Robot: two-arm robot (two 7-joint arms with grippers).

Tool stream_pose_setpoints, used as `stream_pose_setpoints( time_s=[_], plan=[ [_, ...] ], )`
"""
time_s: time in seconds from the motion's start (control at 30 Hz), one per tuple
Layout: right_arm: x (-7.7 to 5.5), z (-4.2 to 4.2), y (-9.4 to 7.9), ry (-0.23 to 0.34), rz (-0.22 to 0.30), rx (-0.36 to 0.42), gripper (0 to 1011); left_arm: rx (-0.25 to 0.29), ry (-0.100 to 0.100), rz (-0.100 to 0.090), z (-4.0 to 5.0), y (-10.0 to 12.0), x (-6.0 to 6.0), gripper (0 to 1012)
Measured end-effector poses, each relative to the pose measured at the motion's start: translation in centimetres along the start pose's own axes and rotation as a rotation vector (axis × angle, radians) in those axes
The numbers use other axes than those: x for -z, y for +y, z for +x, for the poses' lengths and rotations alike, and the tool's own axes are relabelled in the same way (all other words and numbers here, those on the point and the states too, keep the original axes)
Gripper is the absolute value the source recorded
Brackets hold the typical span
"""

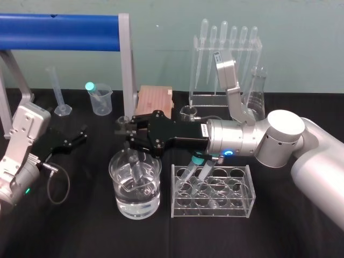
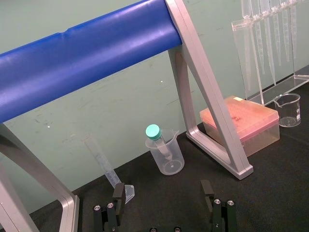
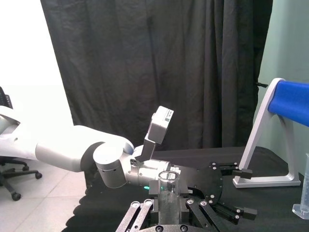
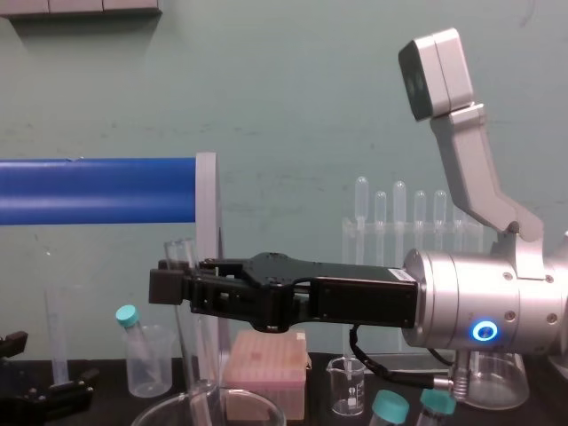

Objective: Hold the test tube with one hand and immerse one end into the beaker, then return it to the test tube rack.

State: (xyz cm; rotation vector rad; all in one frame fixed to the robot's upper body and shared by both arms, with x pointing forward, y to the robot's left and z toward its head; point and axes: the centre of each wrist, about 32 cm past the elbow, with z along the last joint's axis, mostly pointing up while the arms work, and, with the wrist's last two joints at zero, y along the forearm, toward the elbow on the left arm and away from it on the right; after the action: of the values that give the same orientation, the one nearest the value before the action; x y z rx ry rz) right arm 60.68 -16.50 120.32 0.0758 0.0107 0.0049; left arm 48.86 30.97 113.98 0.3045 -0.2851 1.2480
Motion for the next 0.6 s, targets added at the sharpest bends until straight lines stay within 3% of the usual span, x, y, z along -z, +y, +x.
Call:
stream_pose_setpoints(
  time_s=[0.3,0.43,0.5,0.57,0.6],
  plan=[
    [-0.4,0.20,0.0,-0.024,0.028,-0.009,226,0.000,0.000,0.000,0.00,0.0,0.0,1000],
    [-1.2,0.40,-0.2,-0.066,0.093,-0.010,226,0.000,0.000,0.000,0.00,0.0,0.0,1000],
    [-2.4,0.48,-0.4,-0.113,0.153,-0.006,226,0.000,0.000,0.000,0.00,0.0,0.0,1000],
    [-2.4,0.48,-0.4,-0.113,0.153,-0.006,226,0.000,0.000,0.000,0.00,0.0,0.0,1000],
    [-4.1,0.46,-0.8,-0.166,0.227,0.004,226,0.000,0.000,0.000,0.00,0.0,0.0,1000]
  ],
)
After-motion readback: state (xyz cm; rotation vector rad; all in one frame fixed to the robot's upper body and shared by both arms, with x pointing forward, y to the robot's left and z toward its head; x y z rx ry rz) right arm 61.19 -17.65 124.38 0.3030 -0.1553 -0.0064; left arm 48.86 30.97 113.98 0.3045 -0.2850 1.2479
